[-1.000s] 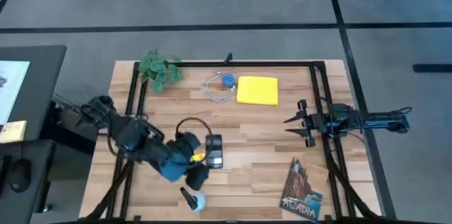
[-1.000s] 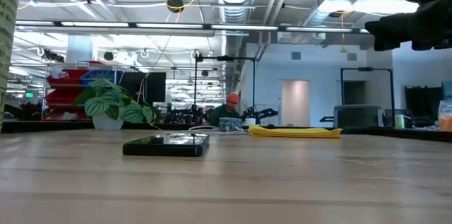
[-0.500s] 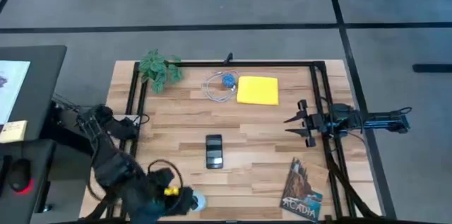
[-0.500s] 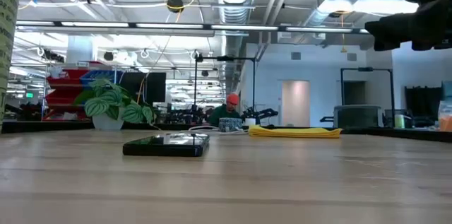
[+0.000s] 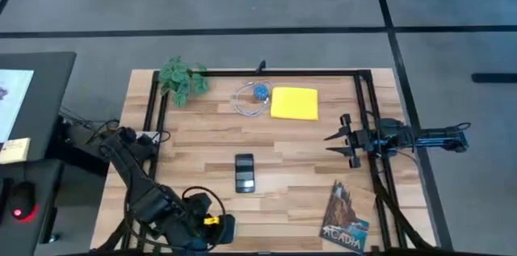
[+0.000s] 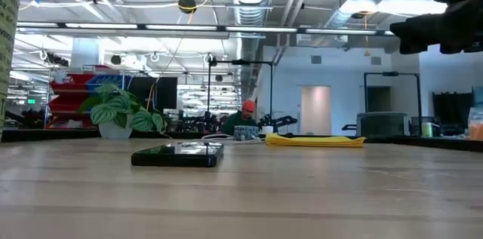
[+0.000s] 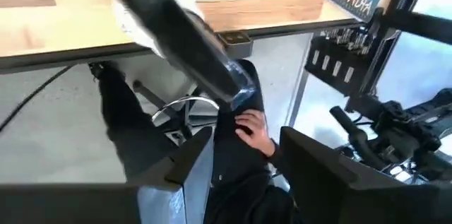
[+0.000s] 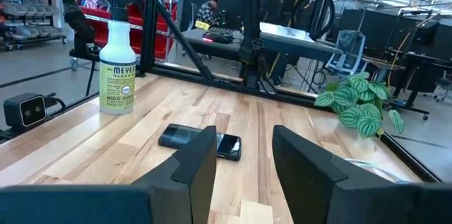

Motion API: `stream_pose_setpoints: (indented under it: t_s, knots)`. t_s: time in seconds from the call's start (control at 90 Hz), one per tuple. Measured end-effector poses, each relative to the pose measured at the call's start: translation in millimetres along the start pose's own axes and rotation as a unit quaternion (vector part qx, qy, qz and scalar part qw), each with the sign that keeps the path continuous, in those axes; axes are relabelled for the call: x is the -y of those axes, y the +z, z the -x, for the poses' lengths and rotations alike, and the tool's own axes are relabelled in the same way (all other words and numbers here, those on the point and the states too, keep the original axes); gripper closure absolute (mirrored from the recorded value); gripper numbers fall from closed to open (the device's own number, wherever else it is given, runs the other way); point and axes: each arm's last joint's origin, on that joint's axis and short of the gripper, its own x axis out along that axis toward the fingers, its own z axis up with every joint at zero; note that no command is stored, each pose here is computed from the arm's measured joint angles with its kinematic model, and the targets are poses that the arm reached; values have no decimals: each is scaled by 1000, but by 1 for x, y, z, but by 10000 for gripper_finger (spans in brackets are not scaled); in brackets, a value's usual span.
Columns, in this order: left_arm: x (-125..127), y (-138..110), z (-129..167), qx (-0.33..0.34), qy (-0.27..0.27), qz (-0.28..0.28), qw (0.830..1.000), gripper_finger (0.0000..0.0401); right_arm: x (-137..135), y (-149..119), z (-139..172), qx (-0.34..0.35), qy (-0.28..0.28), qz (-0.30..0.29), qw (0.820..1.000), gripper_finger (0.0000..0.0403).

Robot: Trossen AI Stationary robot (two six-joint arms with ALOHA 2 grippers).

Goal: Apply microfiber cloth
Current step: Move the cleaning bottles to the middle left of the table

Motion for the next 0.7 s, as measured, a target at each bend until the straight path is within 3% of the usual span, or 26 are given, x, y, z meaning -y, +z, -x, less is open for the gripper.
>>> stream_pose_setpoints:
  t_s: [0.156, 0.489, 0.7]
  knots:
    - [-1, 11, 2, 31, 27, 1, 999, 245, 0, 0, 0, 0, 0, 0, 1000, 275]
    - [7, 25, 0, 50, 31, 15, 998, 156, 0, 0, 0, 0, 0, 0, 1000, 275]
    - [13, 32, -3, 59, 34, 26, 997, 145, 0, 0, 0, 0, 0, 0, 1000, 275]
